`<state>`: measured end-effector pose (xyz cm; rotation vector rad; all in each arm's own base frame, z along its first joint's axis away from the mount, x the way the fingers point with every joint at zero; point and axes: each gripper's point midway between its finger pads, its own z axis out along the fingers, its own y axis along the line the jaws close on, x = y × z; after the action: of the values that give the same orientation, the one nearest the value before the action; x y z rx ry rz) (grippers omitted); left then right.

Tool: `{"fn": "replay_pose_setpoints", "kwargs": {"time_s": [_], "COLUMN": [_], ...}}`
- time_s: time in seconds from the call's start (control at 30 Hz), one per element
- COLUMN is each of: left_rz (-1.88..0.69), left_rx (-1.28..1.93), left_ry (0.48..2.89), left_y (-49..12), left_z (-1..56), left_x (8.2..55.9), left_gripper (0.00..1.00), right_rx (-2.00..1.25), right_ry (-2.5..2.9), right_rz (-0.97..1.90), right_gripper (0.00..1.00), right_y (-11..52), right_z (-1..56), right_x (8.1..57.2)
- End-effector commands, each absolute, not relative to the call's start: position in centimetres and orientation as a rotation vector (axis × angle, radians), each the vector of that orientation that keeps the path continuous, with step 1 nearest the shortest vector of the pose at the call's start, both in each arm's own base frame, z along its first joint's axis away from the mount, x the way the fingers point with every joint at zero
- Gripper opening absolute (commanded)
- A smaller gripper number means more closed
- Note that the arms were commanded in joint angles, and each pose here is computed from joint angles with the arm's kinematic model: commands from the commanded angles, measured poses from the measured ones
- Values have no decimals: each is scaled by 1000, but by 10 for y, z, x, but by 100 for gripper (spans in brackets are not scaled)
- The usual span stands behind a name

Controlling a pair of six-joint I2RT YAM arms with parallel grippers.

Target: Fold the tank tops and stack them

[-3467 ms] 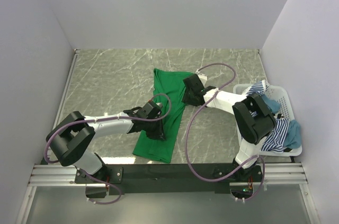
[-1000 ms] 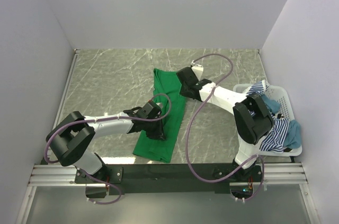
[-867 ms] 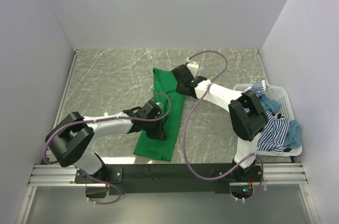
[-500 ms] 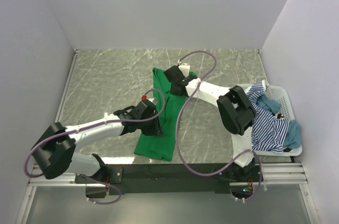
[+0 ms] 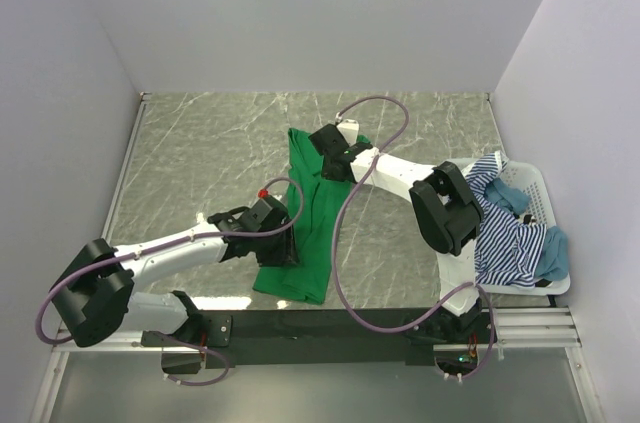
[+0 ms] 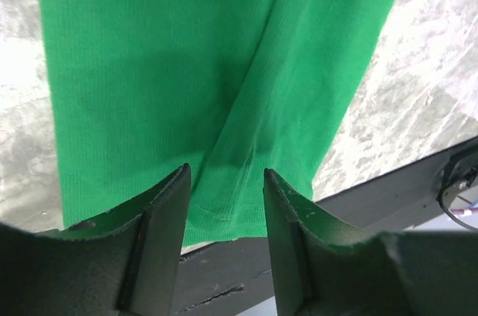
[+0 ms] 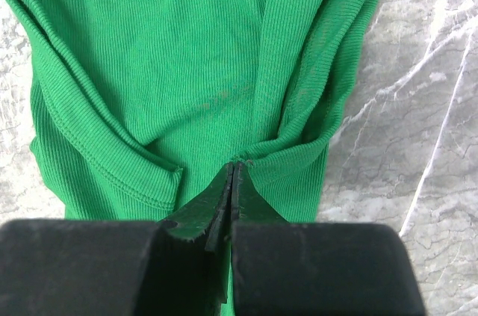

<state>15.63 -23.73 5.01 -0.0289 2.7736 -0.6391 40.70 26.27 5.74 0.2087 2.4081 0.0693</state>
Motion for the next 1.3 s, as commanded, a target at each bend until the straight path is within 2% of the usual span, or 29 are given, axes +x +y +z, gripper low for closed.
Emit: {"fn": "replay_pose_setpoints", "kwargs": {"time_s": [0.0, 0.17, 0.43, 0.53, 0.57, 0.63, 0.67, 0.73, 1.27], "left_rz": [-695, -725, -672, -661, -664, -660, -660, -660, -869], "left_rx": [0, 46, 40, 47, 50, 64, 68, 82, 75], "left_ry": [2769, 2777, 2804, 2797, 2790, 2790, 2786, 2786, 2700], "left_y": [-242, -253, -252, -252, -254, -255, -256, -258, -273], "left_z": [55, 56, 46, 48, 51, 52, 54, 57, 122], "left_x": [152, 148, 142, 144, 145, 145, 146, 145, 133], "left_gripper": [50, 49, 42, 32, 23, 15, 6, 1, 1], "right_rx": [223, 227, 232, 236, 235, 240, 242, 251, 280], "right_ry": [2349, 2345, 2334, 2332, 2329, 2327, 2326, 2325, 2301], "right_rz": [82, 89, 100, 103, 108, 106, 107, 105, 59], "right_gripper": [0, 0, 0, 0, 0, 0, 0, 0, 0], "right_y": [261, 260, 260, 260, 261, 259, 259, 255, 236], "right_z": [77, 79, 83, 84, 86, 87, 87, 87, 95], "right_x": [411, 410, 410, 410, 410, 410, 410, 411, 428]}}
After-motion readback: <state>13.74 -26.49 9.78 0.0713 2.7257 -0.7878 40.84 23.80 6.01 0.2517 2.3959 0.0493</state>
